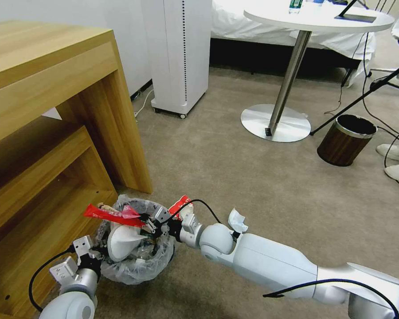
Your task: Pick up the trash bin and place the garbage on the floor into it.
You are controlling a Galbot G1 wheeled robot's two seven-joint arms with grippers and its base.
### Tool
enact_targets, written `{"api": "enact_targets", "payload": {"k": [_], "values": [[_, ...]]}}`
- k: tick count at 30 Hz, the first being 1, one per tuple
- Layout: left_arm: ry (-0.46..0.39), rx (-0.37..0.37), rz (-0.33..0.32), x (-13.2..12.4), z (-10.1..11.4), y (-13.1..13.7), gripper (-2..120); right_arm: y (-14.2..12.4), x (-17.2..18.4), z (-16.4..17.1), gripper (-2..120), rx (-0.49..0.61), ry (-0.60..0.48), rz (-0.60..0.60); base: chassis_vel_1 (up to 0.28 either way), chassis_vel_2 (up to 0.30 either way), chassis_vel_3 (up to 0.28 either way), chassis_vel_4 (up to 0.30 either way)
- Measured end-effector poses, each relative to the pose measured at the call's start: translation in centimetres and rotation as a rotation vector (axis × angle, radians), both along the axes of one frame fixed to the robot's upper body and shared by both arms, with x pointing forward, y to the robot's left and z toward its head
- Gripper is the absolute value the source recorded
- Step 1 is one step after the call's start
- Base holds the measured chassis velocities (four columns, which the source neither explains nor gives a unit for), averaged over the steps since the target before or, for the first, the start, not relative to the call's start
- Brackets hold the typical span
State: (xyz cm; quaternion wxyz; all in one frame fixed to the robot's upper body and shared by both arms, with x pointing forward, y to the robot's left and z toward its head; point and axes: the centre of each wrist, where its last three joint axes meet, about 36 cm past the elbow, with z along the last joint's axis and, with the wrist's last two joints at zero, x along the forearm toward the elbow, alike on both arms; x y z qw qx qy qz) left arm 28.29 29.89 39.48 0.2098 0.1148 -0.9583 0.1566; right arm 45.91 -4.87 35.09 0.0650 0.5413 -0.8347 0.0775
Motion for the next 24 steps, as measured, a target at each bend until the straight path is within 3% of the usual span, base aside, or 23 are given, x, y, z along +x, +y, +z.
{"api": "enact_targets", "payload": {"k": [4, 24], "values": [[0.002, -0.003, -0.001, 0.1, -0.2, -0.1, 1, -1.3, 0.0, -0.3, 2, -0.020, 0.010, -0.015, 0.000, 0.000, 0.000, 0.000], [0.000, -0.004, 0.003, 0.1, -0.2, 0.1, 1, -0.2, -0.7, 1.9, 76, 0.065, -0.026, 0.033, 0.000, 0.000, 0.000, 0.000]]}}
